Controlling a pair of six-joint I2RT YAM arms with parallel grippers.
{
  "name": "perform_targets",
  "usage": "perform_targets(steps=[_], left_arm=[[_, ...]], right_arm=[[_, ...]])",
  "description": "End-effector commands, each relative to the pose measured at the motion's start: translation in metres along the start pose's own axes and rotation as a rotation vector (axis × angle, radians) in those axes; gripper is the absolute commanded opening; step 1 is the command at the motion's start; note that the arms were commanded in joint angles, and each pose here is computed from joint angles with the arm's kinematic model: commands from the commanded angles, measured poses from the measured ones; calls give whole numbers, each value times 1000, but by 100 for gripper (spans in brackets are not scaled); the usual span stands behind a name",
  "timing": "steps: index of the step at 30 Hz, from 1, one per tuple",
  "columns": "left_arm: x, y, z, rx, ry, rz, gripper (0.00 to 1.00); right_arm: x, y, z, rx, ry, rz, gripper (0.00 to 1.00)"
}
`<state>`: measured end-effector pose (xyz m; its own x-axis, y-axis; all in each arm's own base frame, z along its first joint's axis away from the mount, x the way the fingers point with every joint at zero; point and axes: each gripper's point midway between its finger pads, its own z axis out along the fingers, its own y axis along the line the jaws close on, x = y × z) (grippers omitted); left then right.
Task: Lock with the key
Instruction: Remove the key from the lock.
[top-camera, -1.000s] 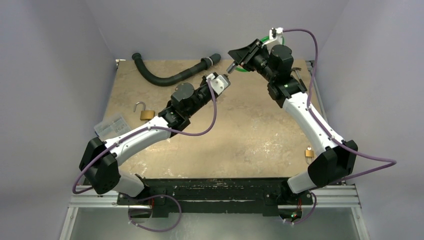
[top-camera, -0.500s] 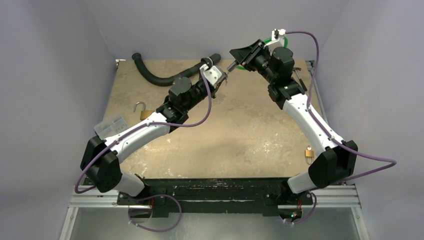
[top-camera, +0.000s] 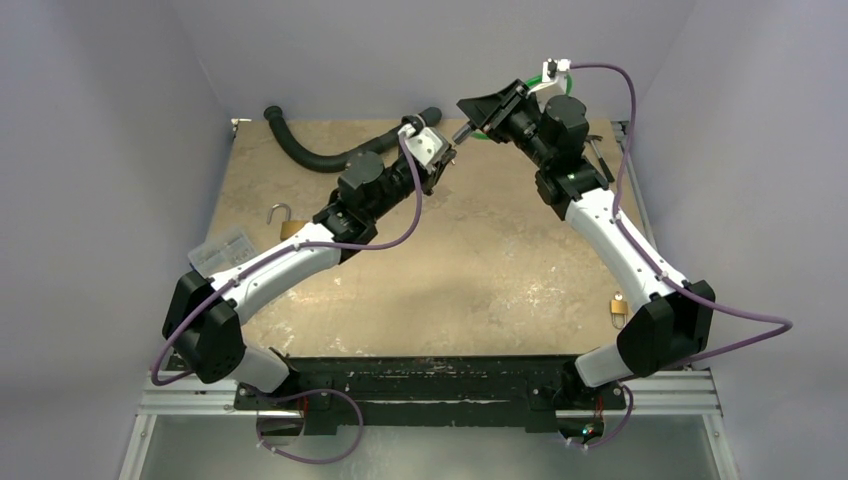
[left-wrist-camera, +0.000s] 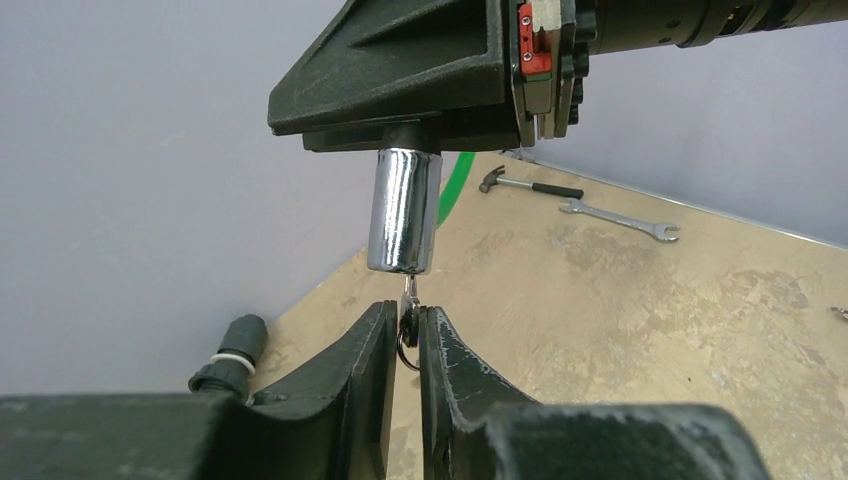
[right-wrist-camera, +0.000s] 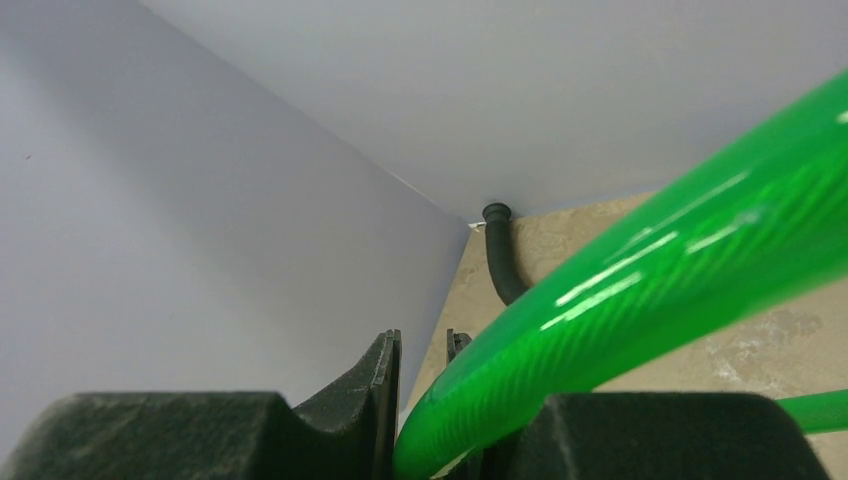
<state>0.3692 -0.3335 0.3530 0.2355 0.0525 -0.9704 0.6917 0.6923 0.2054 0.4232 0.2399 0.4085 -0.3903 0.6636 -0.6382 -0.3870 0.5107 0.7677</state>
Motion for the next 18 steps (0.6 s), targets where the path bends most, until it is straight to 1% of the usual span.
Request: perform_targets(steps=[1, 3, 4, 5, 7, 10, 13, 15, 18], left_arm=[[-14, 8, 7, -21, -34, -18, 15], [-14, 7, 7, -14, -34, -28, 5], [-14, 8, 7, -8, -34, -41, 2], [-14, 9, 7, 3, -34, -62, 0], [-11, 11, 6, 26, -27, -122, 0], [-7, 8, 4, 103, -20, -250, 0], [-3, 5, 0, 159, -14, -348, 0], [-1, 0, -3, 190, -8, -373, 0], [3, -6, -8, 213, -2, -358, 0]], right_arm=[[-22, 65, -23, -195, -45, -10, 0], [-22, 66, -23, -199, -46, -11, 0], [-21, 66, -23, -203, -45, -12, 0], [-21, 68, -23, -212, -45, -13, 0], [-19, 75, -25, -259, -37, -21, 0], [-27, 84, -27, -317, -58, -43, 0], [-31, 93, -30, -375, -66, -50, 0], [-33, 96, -31, -396, -68, -53, 0], [-38, 97, -31, -404, -82, -54, 0]])
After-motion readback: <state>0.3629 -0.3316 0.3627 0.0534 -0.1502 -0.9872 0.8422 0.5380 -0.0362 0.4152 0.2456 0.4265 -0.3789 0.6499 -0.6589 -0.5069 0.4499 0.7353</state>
